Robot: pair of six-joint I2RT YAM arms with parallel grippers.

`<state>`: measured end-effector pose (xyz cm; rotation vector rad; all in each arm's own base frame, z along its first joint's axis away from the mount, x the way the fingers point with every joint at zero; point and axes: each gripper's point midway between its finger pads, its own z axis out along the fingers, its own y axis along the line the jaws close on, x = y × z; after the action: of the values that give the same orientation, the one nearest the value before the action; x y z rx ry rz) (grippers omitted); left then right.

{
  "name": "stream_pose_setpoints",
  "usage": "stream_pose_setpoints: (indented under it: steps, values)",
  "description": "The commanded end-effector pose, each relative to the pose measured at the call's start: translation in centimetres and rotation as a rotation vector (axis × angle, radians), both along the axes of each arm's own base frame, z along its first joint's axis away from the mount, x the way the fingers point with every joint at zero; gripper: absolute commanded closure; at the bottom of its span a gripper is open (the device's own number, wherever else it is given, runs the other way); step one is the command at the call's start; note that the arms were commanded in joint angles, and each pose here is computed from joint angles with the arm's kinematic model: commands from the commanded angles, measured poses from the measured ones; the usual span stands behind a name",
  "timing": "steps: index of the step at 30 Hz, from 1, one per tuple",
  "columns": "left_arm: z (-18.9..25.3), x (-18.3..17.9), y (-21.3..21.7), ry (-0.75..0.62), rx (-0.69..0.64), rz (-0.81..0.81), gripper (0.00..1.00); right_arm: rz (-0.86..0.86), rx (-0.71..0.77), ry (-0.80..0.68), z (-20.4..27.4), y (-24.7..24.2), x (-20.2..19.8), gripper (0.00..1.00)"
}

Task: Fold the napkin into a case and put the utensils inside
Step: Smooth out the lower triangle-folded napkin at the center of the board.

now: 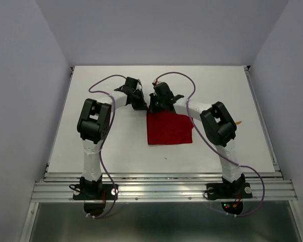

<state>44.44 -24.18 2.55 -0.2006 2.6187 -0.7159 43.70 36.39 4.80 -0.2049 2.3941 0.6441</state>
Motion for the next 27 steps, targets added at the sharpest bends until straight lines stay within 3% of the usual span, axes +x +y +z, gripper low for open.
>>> stream_pose_setpoints:
  steps: [1, 3, 4, 10, 11, 19, 22, 27]
  values:
    - [-0.2, -1.7, 0.9, 0.041, 0.033, -0.010, 1.00, -0.012, 0.017, -0.047, 1.4, 0.9, 1.1, 0.78]
    - [-0.2, -1.7, 1.0, 0.041, 0.033, -0.011, 1.00, -0.020, 0.010, -0.049, 1.4, 0.7, 1.1, 0.61]
    - [-0.2, -1.7, 1.0, 0.039, 0.032, -0.011, 1.00, -0.021, 0.004, -0.047, 1.2, 0.6, 1.1, 0.58]
    - [-0.2, -1.7, 1.1, 0.041, 0.033, -0.009, 1.00, -0.040, -0.079, -0.055, -0.4, 0.0, 0.7, 0.56]
    - [-0.2, -1.8, 1.1, 0.042, 0.033, -0.009, 1.00, -0.041, -0.087, -0.054, -0.7, -0.1, 0.7, 0.57]
    - [-0.2, -1.8, 1.1, 0.041, 0.029, -0.008, 1.00, -0.058, -0.144, -0.058, -2.1, -0.3, 0.3, 0.93]
    - [-0.2, -1.8, 1.1, 0.041, 0.029, -0.008, 1.00, -0.063, -0.143, -0.067, -1.5, -0.5, 0.3, 0.99]
    - [-0.4, -1.8, 1.1, 0.045, 0.027, -0.009, 1.00, -0.059, -0.108, -0.102, 0.7, -0.2, 0.4, 0.99]
